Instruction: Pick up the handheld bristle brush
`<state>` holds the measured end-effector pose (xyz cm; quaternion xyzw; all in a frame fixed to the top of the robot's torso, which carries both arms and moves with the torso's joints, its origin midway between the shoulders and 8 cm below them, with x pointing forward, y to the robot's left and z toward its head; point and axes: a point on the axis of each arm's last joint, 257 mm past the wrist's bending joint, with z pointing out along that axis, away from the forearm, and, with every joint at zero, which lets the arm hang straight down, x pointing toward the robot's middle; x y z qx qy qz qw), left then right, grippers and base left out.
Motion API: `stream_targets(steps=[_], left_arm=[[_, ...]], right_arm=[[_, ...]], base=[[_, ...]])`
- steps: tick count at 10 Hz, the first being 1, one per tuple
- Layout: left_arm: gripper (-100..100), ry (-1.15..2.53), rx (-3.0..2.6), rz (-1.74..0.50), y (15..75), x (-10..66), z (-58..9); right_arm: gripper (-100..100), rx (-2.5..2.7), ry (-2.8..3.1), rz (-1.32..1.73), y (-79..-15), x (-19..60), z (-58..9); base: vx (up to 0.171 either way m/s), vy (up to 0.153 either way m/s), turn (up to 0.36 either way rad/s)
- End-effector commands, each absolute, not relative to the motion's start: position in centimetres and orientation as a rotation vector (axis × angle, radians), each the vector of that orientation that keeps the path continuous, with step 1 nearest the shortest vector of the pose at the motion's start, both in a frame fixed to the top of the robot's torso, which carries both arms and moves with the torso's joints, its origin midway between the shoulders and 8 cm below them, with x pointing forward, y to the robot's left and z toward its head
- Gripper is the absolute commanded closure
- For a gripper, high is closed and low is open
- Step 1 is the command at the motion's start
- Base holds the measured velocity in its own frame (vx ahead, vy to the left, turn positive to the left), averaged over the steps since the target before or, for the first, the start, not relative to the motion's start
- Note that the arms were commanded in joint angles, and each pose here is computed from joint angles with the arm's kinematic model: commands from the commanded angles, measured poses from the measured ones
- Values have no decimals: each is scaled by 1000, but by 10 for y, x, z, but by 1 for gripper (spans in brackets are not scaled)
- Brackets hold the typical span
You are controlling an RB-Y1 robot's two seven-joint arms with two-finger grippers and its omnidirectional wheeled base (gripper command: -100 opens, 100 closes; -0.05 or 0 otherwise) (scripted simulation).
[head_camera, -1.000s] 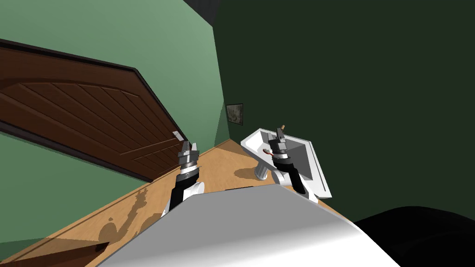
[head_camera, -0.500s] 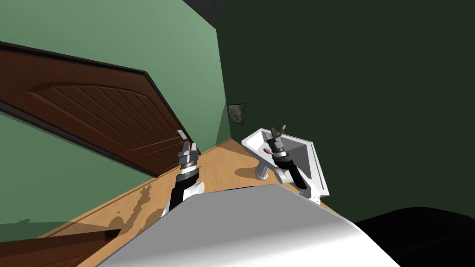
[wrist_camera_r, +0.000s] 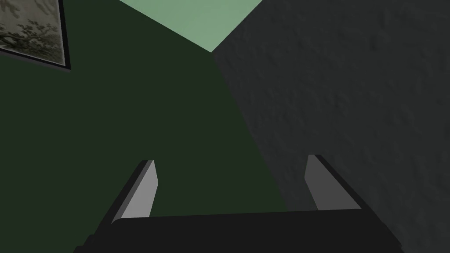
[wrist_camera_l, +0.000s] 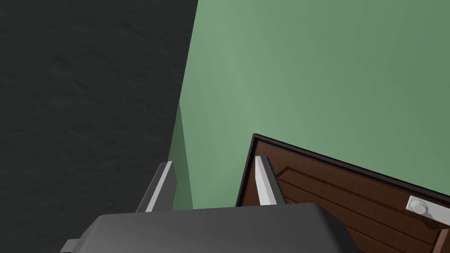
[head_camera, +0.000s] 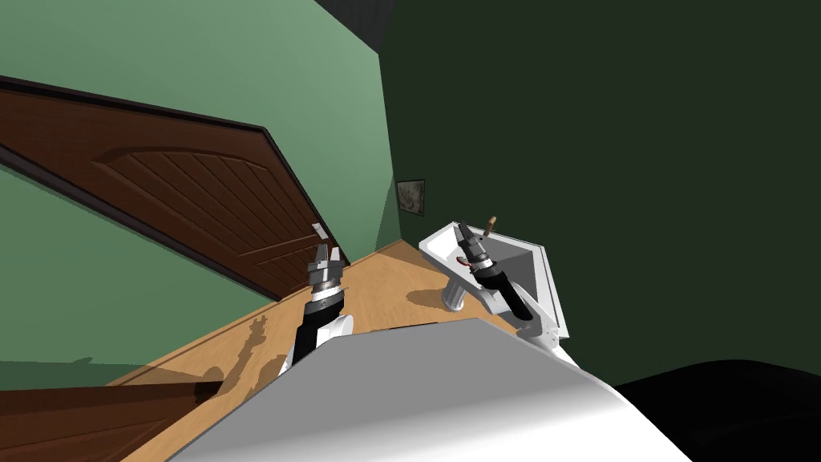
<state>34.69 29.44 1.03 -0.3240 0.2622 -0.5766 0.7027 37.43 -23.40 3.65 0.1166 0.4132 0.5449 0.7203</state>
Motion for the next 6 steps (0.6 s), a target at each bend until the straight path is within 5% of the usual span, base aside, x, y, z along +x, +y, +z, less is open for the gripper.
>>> stream_targets(steps=[1,6], left_arm=[[0,583,-721,-1283,294,347,10],[0,583,-721,-1283,294,347,10]], right_arm=[[-100,223,946,1185,-231,377,34],[-100,79,1084,1069,-223,391,17]], base=[[-16,-3,35],[-13,1,45]])
